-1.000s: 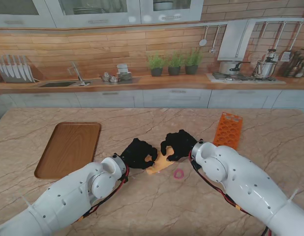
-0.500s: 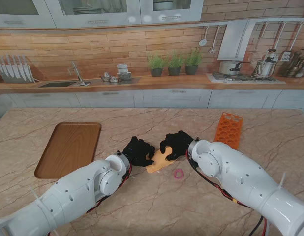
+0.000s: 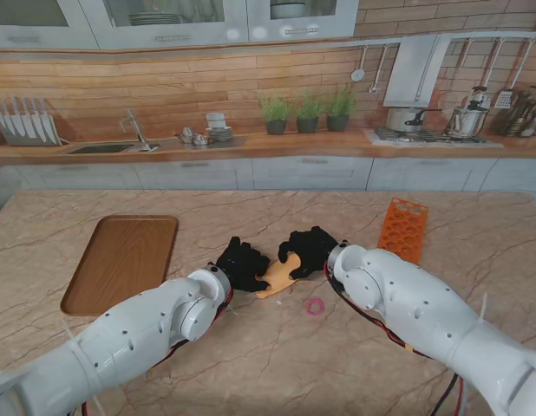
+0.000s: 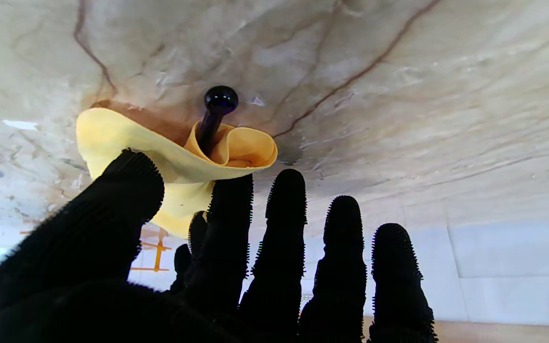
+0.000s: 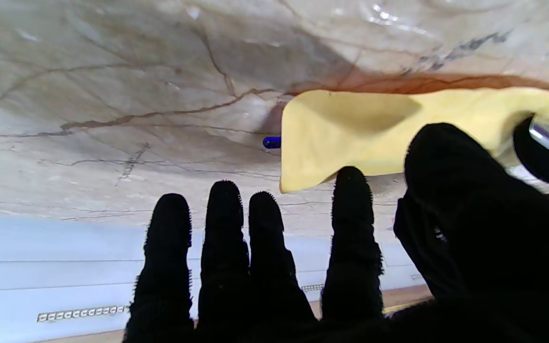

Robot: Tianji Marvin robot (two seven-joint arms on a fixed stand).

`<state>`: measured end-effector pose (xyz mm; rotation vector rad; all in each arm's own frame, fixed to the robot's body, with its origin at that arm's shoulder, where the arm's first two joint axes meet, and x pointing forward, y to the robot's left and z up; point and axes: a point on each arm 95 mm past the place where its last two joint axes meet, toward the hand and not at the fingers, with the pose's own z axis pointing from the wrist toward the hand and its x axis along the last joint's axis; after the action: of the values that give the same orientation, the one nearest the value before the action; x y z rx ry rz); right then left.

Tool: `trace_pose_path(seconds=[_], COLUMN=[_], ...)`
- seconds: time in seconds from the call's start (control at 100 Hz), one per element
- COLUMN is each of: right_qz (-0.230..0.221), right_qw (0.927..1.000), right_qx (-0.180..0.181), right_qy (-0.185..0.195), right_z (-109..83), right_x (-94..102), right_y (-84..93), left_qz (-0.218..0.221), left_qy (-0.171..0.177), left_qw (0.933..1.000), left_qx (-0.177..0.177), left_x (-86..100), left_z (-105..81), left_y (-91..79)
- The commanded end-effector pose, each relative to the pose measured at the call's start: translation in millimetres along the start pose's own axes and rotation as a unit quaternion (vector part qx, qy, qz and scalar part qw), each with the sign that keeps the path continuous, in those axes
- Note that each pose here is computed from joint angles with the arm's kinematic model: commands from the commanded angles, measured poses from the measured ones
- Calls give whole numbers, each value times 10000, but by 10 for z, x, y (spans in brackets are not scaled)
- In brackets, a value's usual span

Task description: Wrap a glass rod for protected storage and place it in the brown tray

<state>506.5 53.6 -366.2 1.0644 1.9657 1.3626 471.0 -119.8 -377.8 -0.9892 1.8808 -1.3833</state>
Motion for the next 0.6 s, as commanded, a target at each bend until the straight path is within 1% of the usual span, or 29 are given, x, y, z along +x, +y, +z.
trace_pose_path(seconds=[0.0,0.15,0.26,0.59], right_qz=[-28,-83,-127,-235], right_qw=[10000,10000,9999,9997], right_qx=[-14,-14,-26,23], right_qy=[6,-13,-39,5], right_z=[38,82,113,228], right_x=[17,2,-10,-8], right_y=[17,-1,-11,-54], left_qz=[51,260,395,496], left_qy=[-107,-164,-183,-178], left_qw=[9998,9982,9969,9963], left_qx=[-175,-508,-652,-676], left_x=[-61,-82,-95,-133], left_z=[-1,10,22,99], left_y=[45,51,57,119])
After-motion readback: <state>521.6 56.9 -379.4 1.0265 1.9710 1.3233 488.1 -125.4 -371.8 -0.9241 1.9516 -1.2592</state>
